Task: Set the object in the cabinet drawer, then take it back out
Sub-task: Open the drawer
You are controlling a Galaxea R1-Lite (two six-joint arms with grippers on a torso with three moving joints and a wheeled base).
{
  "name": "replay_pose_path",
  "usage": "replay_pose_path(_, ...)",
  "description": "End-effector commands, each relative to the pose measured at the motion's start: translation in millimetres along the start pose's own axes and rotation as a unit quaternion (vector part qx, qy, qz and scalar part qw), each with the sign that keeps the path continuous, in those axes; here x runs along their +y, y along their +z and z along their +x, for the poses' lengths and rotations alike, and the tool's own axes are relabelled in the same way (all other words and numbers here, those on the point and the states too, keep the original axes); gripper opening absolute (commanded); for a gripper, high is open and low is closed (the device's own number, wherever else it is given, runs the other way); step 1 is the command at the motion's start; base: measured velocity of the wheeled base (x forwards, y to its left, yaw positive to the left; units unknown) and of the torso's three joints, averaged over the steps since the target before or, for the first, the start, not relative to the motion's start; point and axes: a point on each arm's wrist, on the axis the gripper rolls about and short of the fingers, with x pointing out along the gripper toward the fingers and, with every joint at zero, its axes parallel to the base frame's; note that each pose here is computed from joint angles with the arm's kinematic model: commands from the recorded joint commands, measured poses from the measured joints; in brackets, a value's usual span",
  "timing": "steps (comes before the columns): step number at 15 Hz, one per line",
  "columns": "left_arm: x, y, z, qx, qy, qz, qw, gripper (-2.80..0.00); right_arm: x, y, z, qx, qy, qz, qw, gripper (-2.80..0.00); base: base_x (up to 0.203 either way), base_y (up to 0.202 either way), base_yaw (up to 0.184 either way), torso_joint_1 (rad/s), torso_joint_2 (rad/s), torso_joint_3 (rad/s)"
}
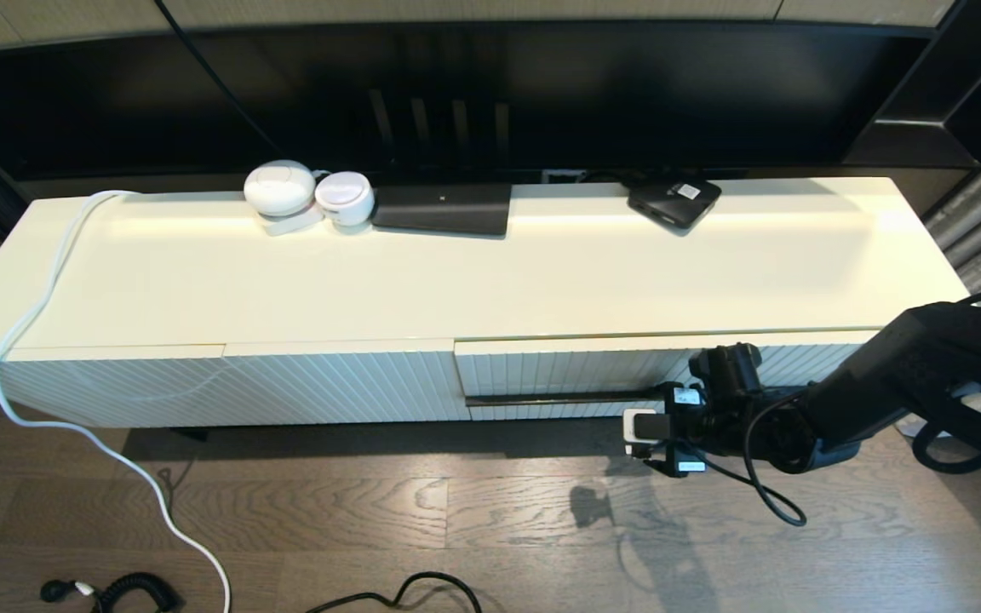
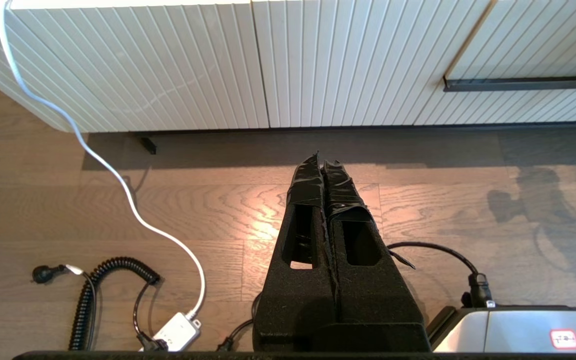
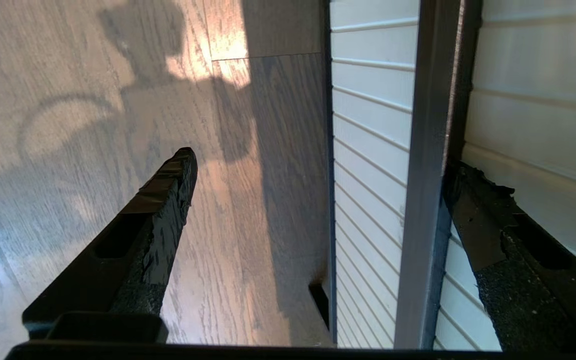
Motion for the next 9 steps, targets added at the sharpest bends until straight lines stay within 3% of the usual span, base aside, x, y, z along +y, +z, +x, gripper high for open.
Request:
replay_pose_path(1, 0.0, 0, 0, 0.000, 0.000, 0.000, 1.0000, -2.80, 1, 0, 1, -0.001, 0.001, -0.004, 1.000, 0.00, 0.000, 0.000, 0.000, 0.000, 0.00, 0.000)
replay_pose_path(9, 0.0, 0, 0, 0.000, 0.000, 0.000, 1.0000, -2.80, 14, -2, -4, 0.007, 0.032, 0.001, 0.999, 0.00, 0.000, 0.000, 0.000, 0.000, 0.00, 0.000)
